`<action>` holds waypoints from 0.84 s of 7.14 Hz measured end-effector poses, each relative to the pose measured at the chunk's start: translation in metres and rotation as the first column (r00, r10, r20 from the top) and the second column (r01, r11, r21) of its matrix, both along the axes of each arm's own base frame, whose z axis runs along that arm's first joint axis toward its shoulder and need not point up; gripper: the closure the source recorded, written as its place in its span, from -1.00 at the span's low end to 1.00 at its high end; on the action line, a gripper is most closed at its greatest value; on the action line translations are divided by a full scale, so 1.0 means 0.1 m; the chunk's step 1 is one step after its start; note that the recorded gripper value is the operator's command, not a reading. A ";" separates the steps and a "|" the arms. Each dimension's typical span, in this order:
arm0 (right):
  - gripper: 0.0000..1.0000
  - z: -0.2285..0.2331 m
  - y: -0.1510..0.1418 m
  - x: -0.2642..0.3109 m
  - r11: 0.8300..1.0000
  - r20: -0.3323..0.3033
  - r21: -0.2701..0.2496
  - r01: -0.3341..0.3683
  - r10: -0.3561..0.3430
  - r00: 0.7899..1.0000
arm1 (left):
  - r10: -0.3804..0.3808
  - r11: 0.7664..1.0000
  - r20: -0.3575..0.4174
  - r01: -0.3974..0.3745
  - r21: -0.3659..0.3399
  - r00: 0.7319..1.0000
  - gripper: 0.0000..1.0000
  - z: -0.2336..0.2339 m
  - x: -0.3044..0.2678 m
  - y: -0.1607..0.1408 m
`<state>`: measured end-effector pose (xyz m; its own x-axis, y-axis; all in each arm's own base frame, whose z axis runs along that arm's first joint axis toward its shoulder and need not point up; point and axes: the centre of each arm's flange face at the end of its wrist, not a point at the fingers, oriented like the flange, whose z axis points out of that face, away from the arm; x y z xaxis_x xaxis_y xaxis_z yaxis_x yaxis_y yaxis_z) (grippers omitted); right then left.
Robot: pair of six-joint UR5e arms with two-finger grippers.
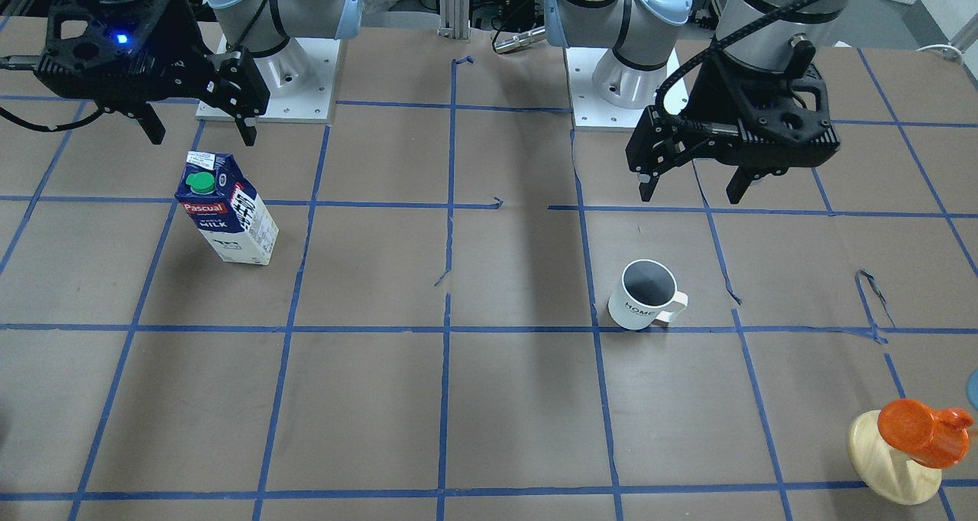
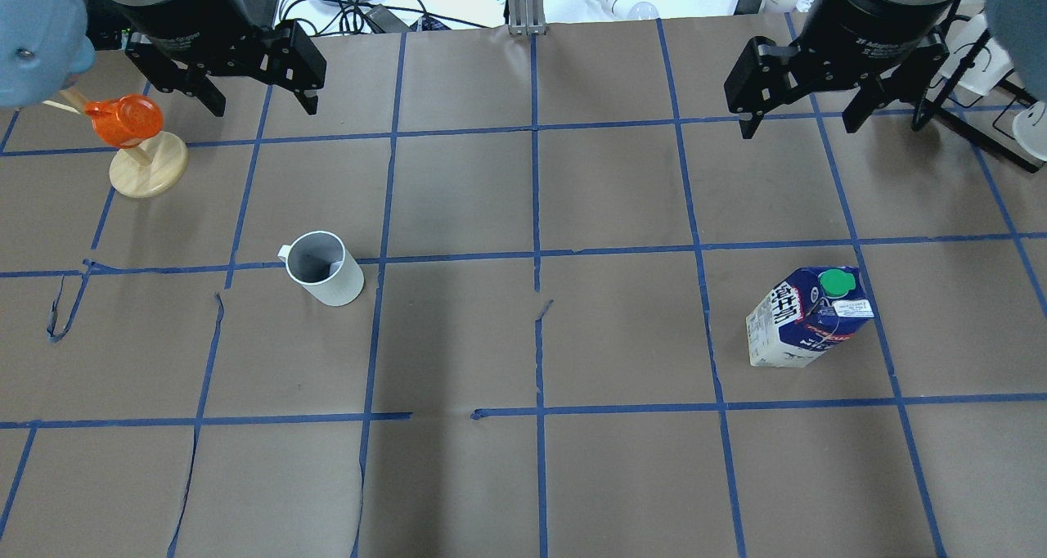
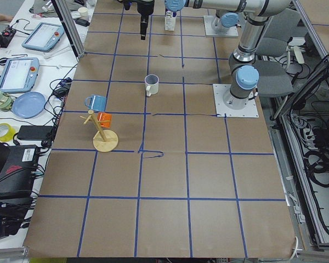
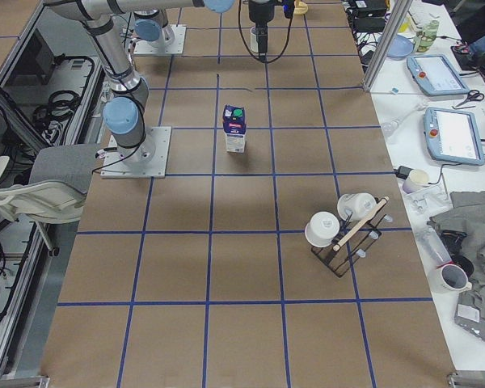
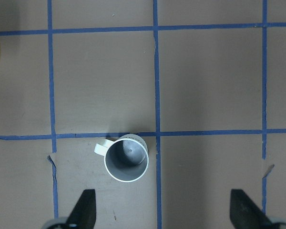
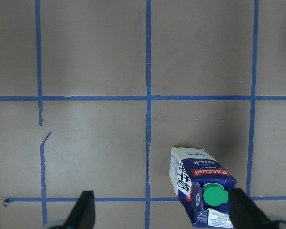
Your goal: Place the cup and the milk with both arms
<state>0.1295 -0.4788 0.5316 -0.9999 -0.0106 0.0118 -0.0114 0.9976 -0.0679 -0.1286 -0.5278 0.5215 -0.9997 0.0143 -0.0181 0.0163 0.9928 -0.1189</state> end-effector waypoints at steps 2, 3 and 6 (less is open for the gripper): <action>-1.00 0.00 0.00 0.00 1.000 -0.001 0.000 0.000 0.000 1.000 | -0.001 1.000 0.003 0.001 -0.001 1.000 -1.00 0.01 0.00 0.01; -1.00 0.00 0.00 0.00 1.000 -0.001 0.000 0.000 0.000 1.000 | -0.001 1.000 0.002 0.001 -0.001 1.000 -1.00 0.01 -0.01 0.02; -1.00 -0.01 0.00 0.00 1.000 -0.002 0.002 0.000 0.000 1.000 | 0.003 1.000 0.000 -0.003 0.006 1.000 -1.00 -0.02 0.00 0.02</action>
<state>0.1294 -0.4786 0.5310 -0.9998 -0.0111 0.0133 -0.0119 0.9978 -0.0655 -0.1290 -0.5255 0.5198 -0.9998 0.0109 -0.0182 0.0129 0.9935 -0.1130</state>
